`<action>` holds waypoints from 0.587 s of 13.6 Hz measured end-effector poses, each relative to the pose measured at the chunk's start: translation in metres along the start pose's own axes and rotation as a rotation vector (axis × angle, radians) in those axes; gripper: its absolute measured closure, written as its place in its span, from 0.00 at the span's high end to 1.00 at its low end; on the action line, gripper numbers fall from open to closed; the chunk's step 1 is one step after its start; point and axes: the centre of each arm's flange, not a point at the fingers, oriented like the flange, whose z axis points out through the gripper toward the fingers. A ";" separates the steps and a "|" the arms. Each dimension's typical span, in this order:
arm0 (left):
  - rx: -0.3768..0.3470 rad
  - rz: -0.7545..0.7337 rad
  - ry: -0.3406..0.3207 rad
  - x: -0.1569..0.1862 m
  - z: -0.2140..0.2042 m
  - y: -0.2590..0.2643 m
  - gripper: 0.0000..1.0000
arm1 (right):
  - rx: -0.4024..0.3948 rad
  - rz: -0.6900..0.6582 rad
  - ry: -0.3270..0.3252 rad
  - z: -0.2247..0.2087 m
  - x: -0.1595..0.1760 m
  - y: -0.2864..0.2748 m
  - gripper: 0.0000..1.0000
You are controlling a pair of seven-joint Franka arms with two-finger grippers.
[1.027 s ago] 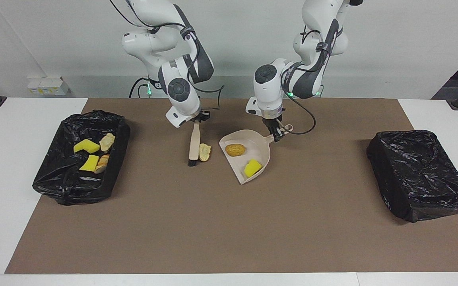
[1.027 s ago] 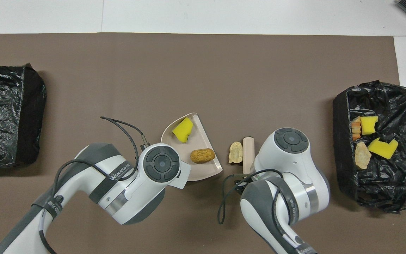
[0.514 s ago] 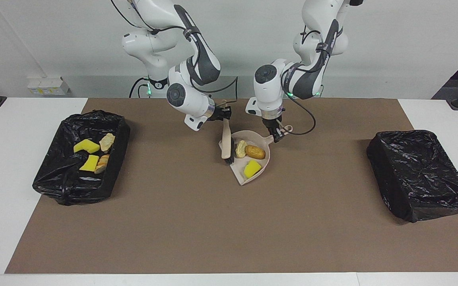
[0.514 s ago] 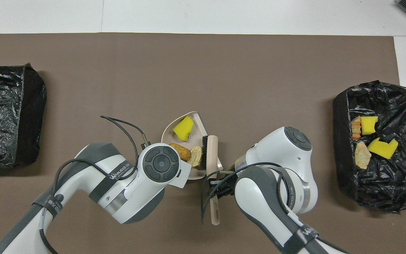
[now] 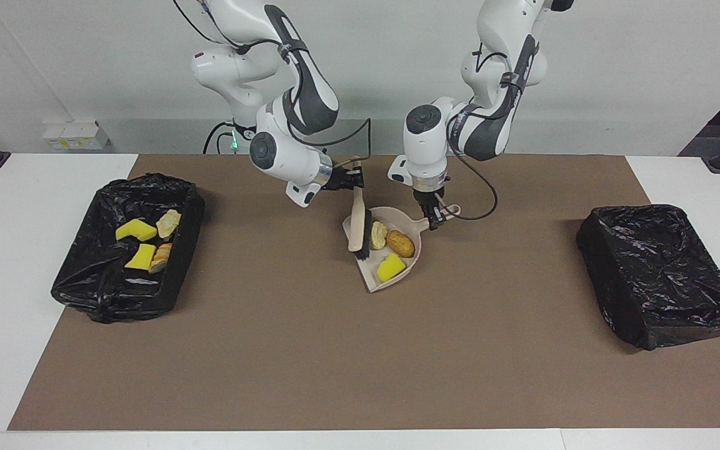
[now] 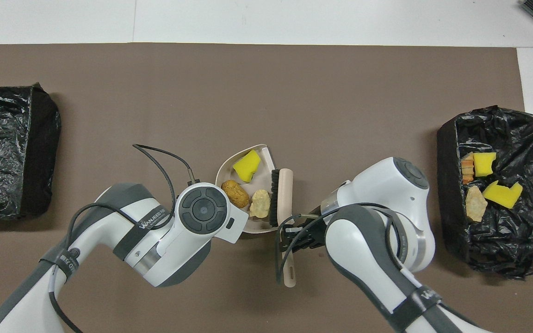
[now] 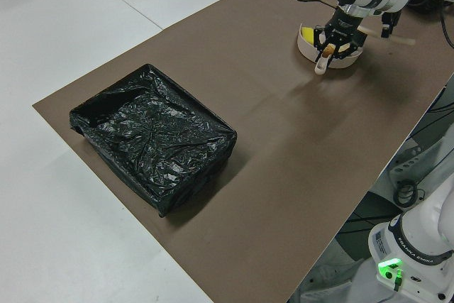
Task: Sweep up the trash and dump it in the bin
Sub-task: 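Sweep the remaining sponge and crusts into the dustpan with the right gripper's brush, then carry the dustpan to the other bin and tip it with the left gripper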
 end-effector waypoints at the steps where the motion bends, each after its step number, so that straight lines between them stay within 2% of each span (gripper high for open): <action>1: 0.001 0.008 0.005 -0.001 0.001 -0.003 0.32 | -0.027 -0.002 0.002 -0.018 0.000 0.010 0.26; 3: 0.007 0.027 0.015 -0.008 0.002 -0.013 0.32 | -0.104 -0.022 -0.009 -0.052 -0.006 0.020 0.26; 8: 0.028 0.047 0.035 -0.029 0.003 -0.039 0.32 | -0.312 -0.024 -0.062 -0.100 -0.018 0.042 0.26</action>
